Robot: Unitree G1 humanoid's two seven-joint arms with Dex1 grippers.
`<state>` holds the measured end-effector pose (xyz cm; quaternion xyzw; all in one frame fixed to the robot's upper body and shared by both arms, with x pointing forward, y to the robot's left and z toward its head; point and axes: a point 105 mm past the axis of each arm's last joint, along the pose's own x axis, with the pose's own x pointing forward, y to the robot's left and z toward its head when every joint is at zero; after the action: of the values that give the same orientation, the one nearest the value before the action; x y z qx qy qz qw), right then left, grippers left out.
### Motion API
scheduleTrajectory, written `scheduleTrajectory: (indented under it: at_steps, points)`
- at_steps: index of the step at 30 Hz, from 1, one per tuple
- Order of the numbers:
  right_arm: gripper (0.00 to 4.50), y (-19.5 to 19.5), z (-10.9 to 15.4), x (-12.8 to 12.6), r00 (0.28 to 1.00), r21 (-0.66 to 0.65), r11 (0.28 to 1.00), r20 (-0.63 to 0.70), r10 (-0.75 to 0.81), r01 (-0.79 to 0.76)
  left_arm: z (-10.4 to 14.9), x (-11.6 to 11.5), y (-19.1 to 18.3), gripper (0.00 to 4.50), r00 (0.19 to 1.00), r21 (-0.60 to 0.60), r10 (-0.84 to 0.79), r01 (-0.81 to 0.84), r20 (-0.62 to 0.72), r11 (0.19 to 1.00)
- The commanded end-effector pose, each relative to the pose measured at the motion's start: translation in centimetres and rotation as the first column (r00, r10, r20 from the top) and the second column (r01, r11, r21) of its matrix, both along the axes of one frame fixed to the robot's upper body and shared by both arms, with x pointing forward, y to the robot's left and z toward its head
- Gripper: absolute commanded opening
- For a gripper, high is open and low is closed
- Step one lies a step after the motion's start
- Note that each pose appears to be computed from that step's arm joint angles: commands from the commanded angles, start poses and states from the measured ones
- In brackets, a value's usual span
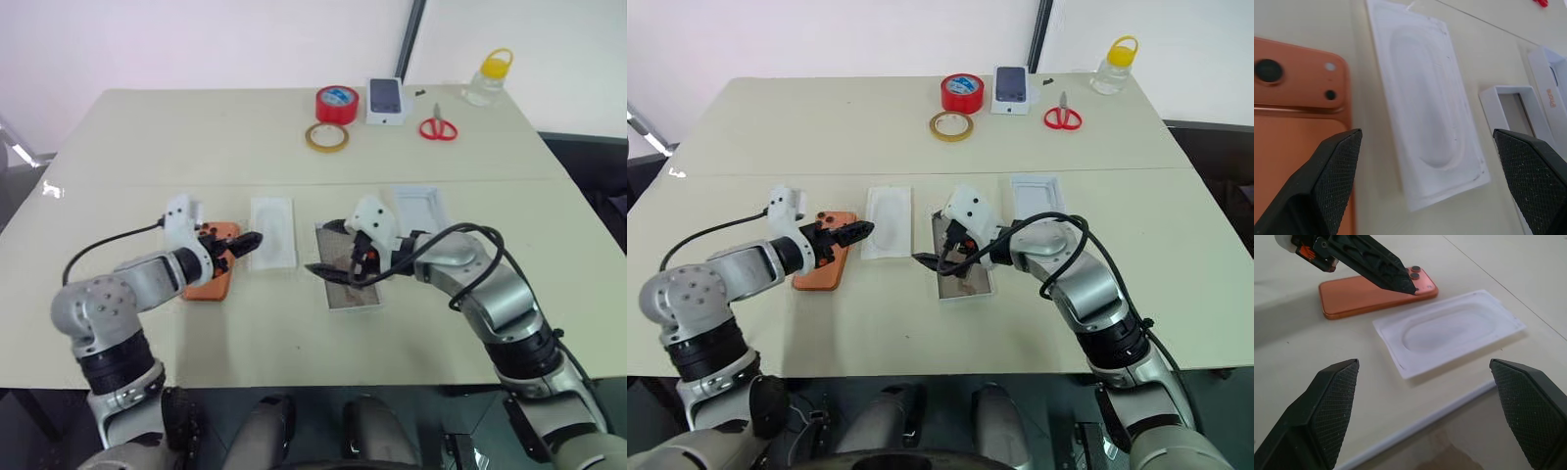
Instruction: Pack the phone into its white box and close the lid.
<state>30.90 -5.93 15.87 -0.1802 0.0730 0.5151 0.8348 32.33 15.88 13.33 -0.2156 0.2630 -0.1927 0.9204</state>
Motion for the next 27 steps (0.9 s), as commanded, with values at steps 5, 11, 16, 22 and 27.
scheduleTrajectory:
  at_steps: [5, 11, 16, 22, 27]
  points:
    - [4.46, -0.6, 1.5, -0.8, 0.998, 0.015, 1.000, 0.063, 0.016, -0.017, -0.7, 0.8, -1.3, 4.50, 0.999, -0.003, -0.015, 0.015, -0.048, 1.000]
    - [4.46, -1.0, 1.4, -0.9, 0.998, 0.011, 1.000, 0.070, -0.008, 0.007, -1.7, 1.0, -2.4, 4.50, 0.993, -0.046, -0.043, 0.039, -0.106, 0.998]
    - [4.50, -1.5, 1.3, -1.3, 0.998, -0.008, 1.000, 0.063, 0.000, 0.001, -1.7, 1.0, -3.2, 2.66, 0.993, -0.118, -0.053, 0.040, -0.107, 0.992]
    - [4.50, -3.0, 0.8, -2.2, 0.999, -0.085, 0.996, 0.035, 0.039, -0.036, -1.7, 1.0, -3.1, 0.04, 0.994, -0.151, -0.039, 0.023, -0.102, 0.988]
    - [4.50, -4.8, -1.0, -5.0, 0.984, -0.230, 0.957, -0.054, 0.171, -0.179, -1.0, 1.0, -2.9, 0.04, 0.997, -0.179, -0.045, 0.032, -0.067, 0.983]
